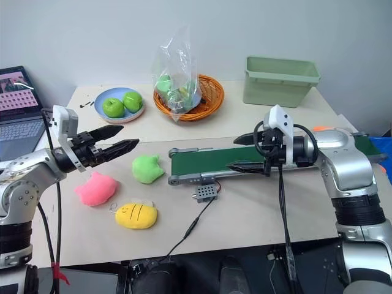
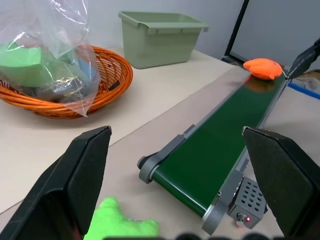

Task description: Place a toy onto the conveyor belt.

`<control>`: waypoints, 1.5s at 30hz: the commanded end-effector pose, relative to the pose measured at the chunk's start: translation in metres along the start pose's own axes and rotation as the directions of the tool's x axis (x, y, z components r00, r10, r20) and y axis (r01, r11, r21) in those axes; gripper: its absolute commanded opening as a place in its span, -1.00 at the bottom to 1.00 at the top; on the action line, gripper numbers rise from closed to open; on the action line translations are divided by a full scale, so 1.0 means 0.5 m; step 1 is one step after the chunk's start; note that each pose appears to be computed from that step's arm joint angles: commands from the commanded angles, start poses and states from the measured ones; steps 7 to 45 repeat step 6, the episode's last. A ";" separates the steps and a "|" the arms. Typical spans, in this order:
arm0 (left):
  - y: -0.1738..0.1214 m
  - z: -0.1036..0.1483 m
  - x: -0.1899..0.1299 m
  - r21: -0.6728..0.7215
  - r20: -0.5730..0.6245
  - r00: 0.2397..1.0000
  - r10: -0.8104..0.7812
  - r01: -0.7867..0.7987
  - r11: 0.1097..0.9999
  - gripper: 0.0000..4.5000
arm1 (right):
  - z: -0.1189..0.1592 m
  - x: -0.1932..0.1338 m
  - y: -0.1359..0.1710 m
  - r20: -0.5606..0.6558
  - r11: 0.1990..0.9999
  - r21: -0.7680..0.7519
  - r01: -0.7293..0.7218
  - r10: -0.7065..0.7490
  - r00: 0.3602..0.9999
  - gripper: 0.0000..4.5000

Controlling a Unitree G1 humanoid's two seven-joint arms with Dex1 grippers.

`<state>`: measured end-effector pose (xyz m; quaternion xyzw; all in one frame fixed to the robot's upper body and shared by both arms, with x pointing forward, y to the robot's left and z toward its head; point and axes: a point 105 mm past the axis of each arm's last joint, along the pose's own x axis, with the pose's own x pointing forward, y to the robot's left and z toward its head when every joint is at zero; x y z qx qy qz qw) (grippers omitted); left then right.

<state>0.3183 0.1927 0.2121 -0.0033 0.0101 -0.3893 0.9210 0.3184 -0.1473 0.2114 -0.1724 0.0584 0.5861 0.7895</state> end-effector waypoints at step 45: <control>-0.017 0.023 -0.008 0.046 0.037 0.999 -0.012 0.011 0.999 1.00 | 0.022 0.000 -0.006 0.020 0.999 -0.050 0.000 0.001 1.000 1.00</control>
